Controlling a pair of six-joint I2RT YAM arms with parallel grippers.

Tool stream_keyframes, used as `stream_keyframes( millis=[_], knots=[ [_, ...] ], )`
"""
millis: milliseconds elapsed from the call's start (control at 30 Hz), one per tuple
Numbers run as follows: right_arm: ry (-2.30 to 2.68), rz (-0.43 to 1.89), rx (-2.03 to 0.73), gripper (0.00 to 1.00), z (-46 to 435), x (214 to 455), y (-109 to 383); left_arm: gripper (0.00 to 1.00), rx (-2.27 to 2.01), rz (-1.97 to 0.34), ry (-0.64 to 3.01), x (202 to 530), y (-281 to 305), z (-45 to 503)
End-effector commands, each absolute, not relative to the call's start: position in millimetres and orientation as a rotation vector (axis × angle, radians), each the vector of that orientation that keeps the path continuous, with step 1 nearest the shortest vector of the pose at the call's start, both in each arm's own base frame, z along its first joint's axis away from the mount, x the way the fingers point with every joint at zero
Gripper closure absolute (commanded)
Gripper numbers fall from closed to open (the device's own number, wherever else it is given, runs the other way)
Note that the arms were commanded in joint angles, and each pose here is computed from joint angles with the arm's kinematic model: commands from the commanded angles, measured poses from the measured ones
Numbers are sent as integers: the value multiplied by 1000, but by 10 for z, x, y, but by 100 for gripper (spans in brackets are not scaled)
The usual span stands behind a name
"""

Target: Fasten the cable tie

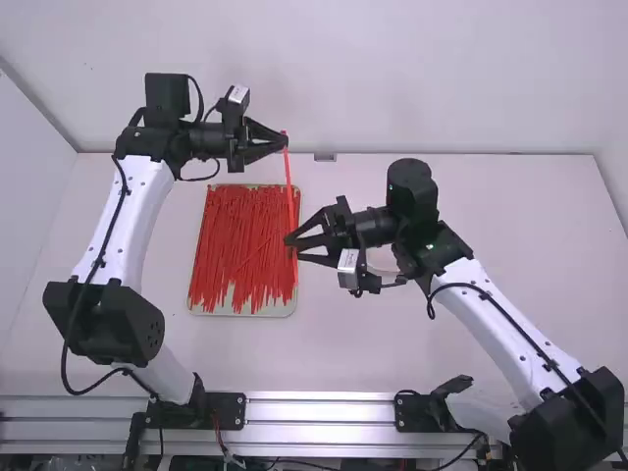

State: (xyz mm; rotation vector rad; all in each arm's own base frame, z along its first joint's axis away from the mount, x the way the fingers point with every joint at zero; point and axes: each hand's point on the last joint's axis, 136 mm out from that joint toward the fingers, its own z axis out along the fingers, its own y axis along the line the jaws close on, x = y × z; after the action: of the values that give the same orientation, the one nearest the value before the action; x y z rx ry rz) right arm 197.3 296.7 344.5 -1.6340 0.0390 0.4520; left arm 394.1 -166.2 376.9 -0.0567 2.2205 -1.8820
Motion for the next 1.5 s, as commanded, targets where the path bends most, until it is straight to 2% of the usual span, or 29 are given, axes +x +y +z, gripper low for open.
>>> stream_keyframes(
  millis=[0, 433, 533, 967, 1233, 1467],
  knots=[
    [17, 445, -1625, 76, 3554, 1970, 2954, 98, -54, -1869, 2207, 3976, -1634, 3819],
    [33, 448, -1627, 90, 3545, 1990, 2940, 98, -2, -1846, 2182, 3990, -1634, 3841],
    [38, 453, -1629, 100, 3536, 1989, 2939, 98, 32, -1829, 2169, 3990, -1634, 3841],
    [210, 526, -1639, 100, 3497, 2077, 2959, 98, 210, -1733, 2099, 3986, -1636, 3833],
    [365, 665, -1631, 100, 3483, 2077, 2958, 98, 473, -1517, 1971, 4039, -1603, 3747],
    [445, 718, -1646, 100, 3376, 2071, 2950, 98, 484, -1345, 2008, 4186, -1554, 3449]
  ],
)
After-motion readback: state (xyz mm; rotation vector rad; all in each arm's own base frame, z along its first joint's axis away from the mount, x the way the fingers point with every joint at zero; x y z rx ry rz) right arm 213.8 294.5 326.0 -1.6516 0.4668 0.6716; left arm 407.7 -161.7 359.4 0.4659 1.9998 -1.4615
